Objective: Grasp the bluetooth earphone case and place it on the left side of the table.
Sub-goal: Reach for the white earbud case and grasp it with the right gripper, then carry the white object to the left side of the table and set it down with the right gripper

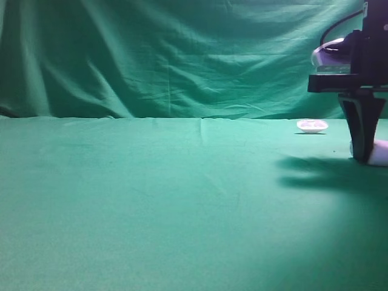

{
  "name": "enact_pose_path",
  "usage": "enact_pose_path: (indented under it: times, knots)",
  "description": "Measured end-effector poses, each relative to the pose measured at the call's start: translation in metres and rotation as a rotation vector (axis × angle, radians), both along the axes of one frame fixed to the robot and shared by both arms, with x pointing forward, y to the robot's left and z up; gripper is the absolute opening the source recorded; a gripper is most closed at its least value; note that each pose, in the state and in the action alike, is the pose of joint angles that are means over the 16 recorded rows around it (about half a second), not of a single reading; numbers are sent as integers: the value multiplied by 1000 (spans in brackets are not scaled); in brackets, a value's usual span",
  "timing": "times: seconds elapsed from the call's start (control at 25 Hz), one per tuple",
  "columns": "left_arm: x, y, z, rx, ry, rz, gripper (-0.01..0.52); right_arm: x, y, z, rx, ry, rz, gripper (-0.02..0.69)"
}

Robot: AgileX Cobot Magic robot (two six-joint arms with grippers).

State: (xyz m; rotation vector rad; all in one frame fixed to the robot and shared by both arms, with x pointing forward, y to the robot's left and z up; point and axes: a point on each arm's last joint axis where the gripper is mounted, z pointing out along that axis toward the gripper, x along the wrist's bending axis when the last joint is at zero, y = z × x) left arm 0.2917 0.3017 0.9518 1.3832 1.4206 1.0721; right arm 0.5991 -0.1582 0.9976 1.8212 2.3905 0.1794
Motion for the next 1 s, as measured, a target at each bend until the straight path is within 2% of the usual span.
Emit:
enact_pose_path:
  times: [0.2, 0.36, 0.72, 1.0]
  knots:
    - [0, 0, 0, 0, 0, 0, 0, 7, 59, 28, 62, -83, 139, 325]
    - [0, 0, 0, 0, 0, 0, 0, 3, 119, 32, 108, -123, 268, 325]
    - [0, 0, 0, 0, 0, 0, 0, -20, 234, -17, 152, -139, 481, 328]
    - [0, 0, 0, 0, 0, 0, 0, -31, 272, -44, 177, -157, 538, 425]
